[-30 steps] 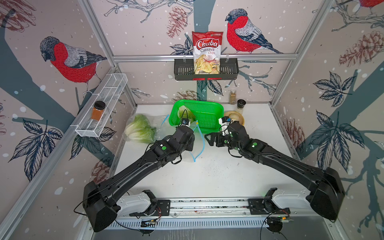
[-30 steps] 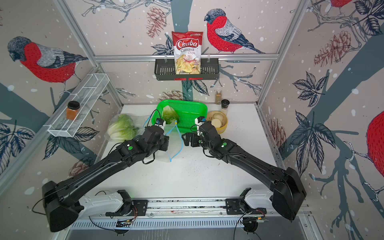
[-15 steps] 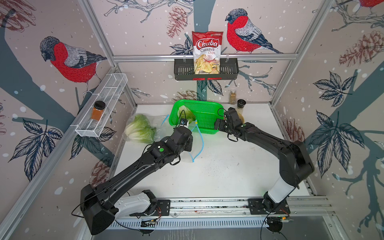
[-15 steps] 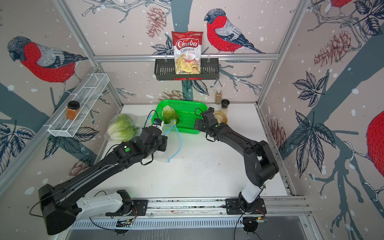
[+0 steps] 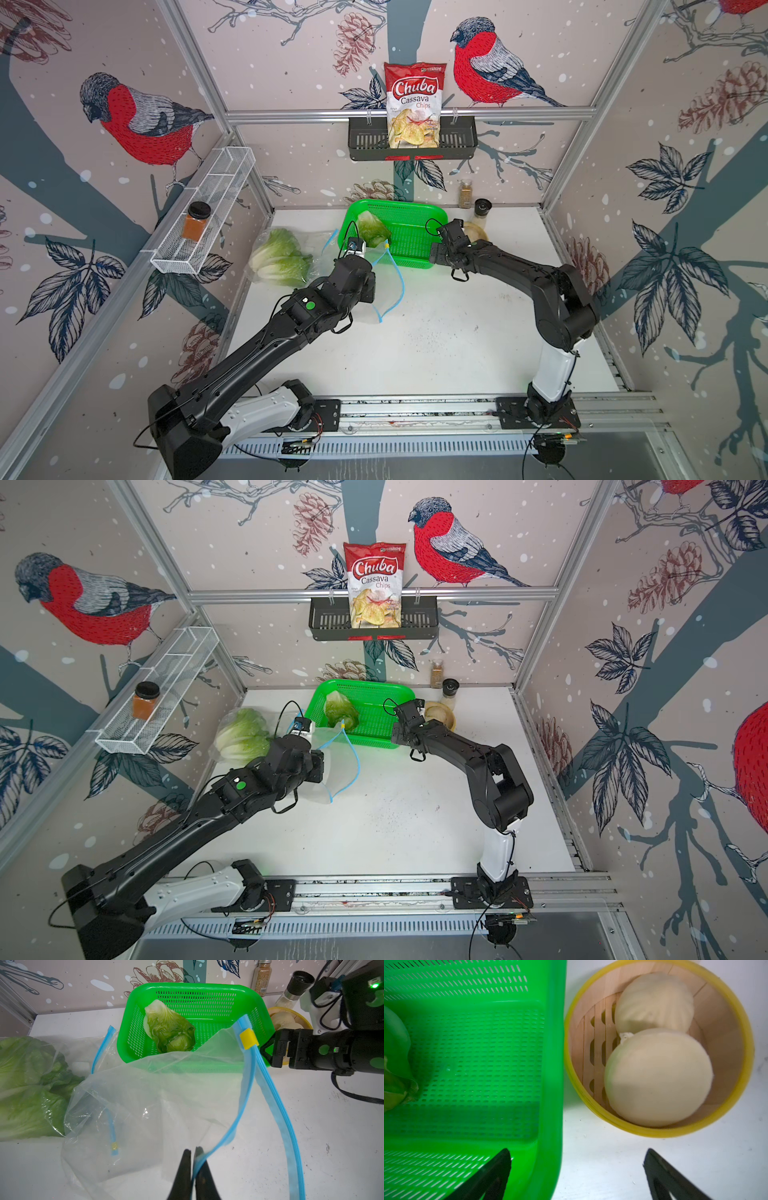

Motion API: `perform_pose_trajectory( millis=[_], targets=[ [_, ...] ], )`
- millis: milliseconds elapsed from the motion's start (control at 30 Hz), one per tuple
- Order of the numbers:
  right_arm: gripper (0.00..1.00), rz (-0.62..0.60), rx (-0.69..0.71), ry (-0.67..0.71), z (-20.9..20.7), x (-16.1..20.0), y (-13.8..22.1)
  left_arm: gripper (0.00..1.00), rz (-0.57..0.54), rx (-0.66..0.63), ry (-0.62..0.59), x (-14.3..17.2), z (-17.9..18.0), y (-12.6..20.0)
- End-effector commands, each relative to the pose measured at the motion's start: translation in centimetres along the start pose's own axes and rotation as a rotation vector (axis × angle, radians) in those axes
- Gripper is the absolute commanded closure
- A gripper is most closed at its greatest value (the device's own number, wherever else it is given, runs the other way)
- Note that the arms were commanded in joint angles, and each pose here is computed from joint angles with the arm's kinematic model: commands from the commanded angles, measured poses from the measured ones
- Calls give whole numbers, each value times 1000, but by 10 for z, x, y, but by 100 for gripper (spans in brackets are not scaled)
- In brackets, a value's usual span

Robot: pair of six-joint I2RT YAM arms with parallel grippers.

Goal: Put the chinese cabbages into a zipper bag and zip it
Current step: Move the basket to the center of the board, then pick up the Chinese cabbage from the basket.

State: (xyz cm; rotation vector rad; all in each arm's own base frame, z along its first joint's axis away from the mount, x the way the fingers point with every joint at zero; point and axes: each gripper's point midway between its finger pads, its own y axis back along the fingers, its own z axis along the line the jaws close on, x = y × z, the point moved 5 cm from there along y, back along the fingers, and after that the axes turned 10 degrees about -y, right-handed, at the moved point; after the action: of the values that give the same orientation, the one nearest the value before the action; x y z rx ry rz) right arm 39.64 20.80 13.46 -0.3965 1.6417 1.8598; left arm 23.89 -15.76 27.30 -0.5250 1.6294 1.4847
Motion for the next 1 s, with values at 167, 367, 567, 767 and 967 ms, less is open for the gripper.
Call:
perform_pose_trajectory(
  millis=[167,367,567,767,967],
  targets=[
    [0,-12,83,-11,-41,1,16,92,-19,-17,18,-1,8,2],
    [0,-76,-21,-7,-14,-14,54,92,-28,-38,30,-3,13,3],
    [0,-14,-404,-66,55,-13,78,92,-54,-42,50,-7,14,5],
    [0,60,-585,-95,113,-13,73,92,-72,-82,68,-9,22,8],
    [0,150,-681,-100,155,1,46,92,-101,-129,92,-12,32,17]
  ],
)
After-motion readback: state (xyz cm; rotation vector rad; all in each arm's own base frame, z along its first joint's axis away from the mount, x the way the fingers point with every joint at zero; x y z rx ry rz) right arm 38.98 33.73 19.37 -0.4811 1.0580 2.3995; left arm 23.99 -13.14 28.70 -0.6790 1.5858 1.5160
